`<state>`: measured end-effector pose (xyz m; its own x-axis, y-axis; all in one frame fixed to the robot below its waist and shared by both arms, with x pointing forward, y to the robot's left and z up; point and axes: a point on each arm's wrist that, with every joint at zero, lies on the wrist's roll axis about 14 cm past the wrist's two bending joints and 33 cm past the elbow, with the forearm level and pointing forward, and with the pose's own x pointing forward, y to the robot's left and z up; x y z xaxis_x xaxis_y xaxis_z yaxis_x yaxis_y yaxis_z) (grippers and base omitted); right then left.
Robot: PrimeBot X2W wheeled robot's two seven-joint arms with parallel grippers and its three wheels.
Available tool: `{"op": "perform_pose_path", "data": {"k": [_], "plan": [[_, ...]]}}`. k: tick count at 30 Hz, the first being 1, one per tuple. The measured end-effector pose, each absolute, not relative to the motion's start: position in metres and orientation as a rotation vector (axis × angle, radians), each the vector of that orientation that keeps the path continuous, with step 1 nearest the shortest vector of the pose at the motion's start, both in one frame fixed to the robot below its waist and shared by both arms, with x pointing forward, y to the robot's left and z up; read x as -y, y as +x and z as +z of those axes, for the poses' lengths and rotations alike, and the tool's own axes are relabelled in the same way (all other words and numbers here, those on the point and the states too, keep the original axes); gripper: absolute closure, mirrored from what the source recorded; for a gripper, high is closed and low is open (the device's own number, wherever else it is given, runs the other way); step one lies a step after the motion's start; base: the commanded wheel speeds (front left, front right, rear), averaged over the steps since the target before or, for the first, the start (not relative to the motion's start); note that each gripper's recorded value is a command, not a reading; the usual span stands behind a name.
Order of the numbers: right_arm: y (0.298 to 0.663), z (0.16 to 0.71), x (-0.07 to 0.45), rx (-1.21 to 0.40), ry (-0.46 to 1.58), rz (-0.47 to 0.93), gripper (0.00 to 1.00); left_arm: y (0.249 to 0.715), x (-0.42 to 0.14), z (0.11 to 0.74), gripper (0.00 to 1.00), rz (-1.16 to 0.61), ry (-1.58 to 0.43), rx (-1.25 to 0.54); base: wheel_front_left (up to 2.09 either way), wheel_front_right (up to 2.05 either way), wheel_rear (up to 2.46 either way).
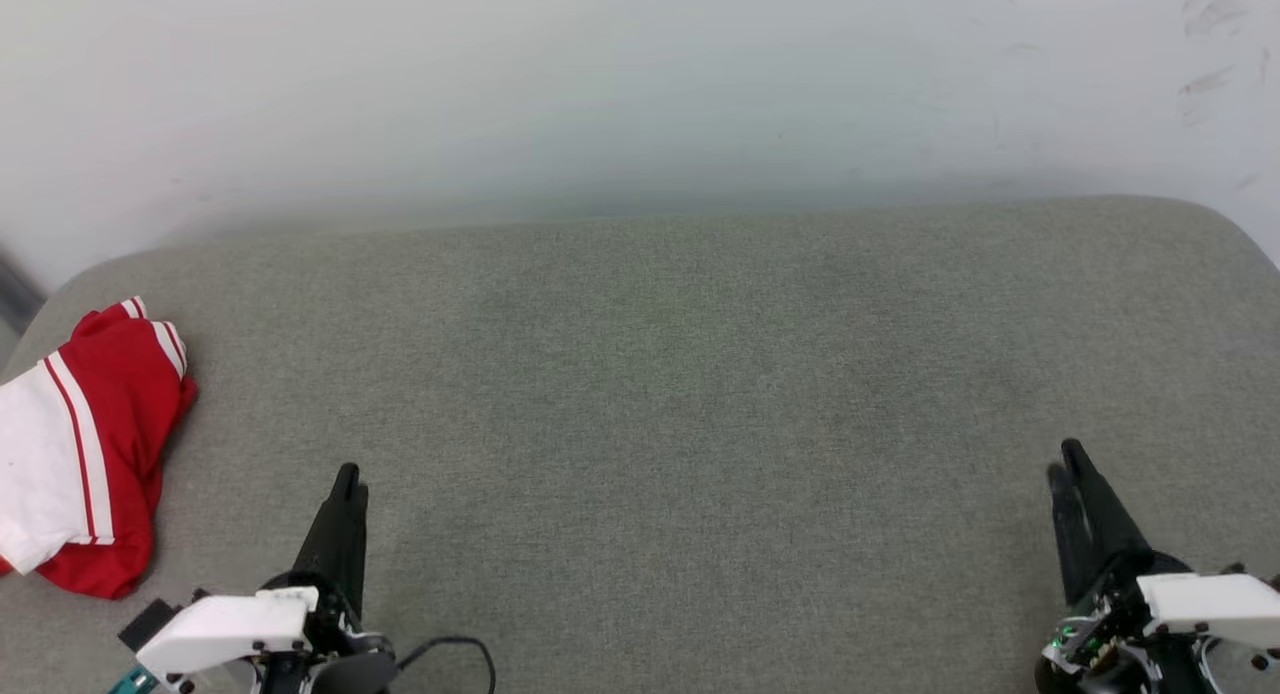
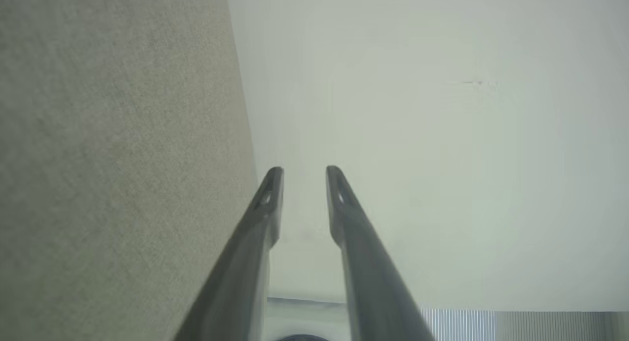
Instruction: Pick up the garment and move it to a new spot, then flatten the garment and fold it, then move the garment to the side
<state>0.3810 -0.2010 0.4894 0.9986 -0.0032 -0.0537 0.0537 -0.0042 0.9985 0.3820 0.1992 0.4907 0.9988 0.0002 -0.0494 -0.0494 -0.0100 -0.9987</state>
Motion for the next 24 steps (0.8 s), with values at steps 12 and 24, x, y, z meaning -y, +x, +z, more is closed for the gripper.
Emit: {"op": "perform_pose_path", "data": {"k": [12,24], "plan": [[0.379,0.496,0.196,-0.013,1.547,-0.038,0.0,0.383,-0.189,0.503,0.0,0.009,-1.564,-0.007,0.0,0.0,0.0],[0.38,0.506,0.192,0.014,1.388,-0.017,0.0,0.384,-0.178,0.521,0.0,-0.043,-1.451,0.029,0.0,0.0,0.0]]}}
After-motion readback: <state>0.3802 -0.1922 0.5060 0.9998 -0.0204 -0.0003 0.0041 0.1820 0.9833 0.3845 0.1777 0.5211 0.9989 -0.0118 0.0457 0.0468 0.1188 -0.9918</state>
